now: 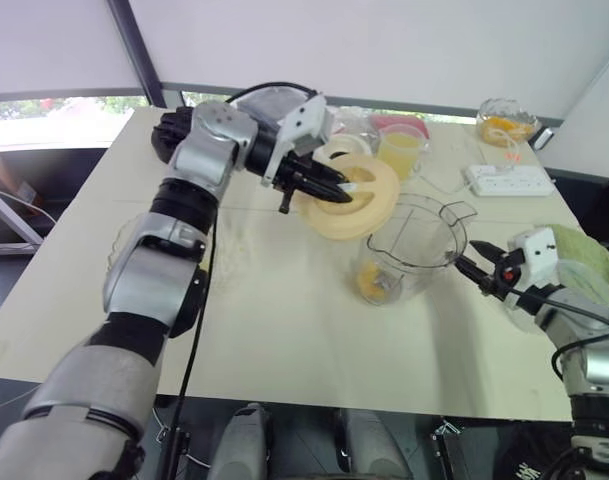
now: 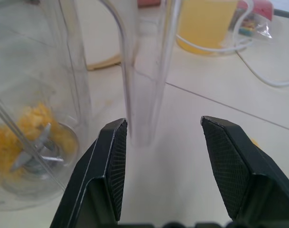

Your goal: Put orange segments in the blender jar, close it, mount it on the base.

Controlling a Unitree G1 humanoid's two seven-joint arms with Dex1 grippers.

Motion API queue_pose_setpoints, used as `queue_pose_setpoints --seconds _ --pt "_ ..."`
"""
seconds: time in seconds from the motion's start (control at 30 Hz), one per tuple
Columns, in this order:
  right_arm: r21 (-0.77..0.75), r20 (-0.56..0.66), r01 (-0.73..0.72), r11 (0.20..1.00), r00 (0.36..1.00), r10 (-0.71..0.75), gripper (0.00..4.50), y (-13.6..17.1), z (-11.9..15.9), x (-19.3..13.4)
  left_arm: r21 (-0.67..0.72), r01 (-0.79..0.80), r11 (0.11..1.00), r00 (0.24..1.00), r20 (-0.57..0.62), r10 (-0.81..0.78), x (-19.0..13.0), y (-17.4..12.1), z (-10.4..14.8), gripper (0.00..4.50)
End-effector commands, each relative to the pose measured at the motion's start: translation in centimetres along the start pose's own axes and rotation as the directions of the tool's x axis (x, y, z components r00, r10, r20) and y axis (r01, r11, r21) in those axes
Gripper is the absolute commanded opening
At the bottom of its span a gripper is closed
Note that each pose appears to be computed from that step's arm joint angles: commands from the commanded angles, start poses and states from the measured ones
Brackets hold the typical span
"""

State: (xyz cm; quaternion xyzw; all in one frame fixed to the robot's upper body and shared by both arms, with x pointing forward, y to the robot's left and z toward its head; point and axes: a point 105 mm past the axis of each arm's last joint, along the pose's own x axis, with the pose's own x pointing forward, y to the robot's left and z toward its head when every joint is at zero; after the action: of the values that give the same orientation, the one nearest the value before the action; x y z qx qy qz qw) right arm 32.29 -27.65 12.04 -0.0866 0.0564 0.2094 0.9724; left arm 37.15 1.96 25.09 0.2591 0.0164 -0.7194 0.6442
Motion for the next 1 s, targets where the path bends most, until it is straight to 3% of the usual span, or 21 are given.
queue_pose_setpoints --seconds 0.03,0.3,1.0 --pt "-0.030 0.048 -0.016 0.999 0.999 0.018 2.59 -0.3 1.6 -0.1 0.055 -0.021 0.998 0.999 0.029 0.019 -0.6 0.3 1.7 0.28" --pt "-0.028 0.054 -0.093 0.995 0.994 0.094 2.59 0.1 1.8 0.0 0.055 -0.020 0.998 0.999 0.029 0.018 -0.6 0.2 1.7 0.28" --pt "-0.023 0.079 -0.083 0.996 0.993 0.084 2.59 -1.4 2.4 1.3 0.052 -0.013 0.999 1.000 0.024 0.012 -0.7 -0.1 1.6 0.28"
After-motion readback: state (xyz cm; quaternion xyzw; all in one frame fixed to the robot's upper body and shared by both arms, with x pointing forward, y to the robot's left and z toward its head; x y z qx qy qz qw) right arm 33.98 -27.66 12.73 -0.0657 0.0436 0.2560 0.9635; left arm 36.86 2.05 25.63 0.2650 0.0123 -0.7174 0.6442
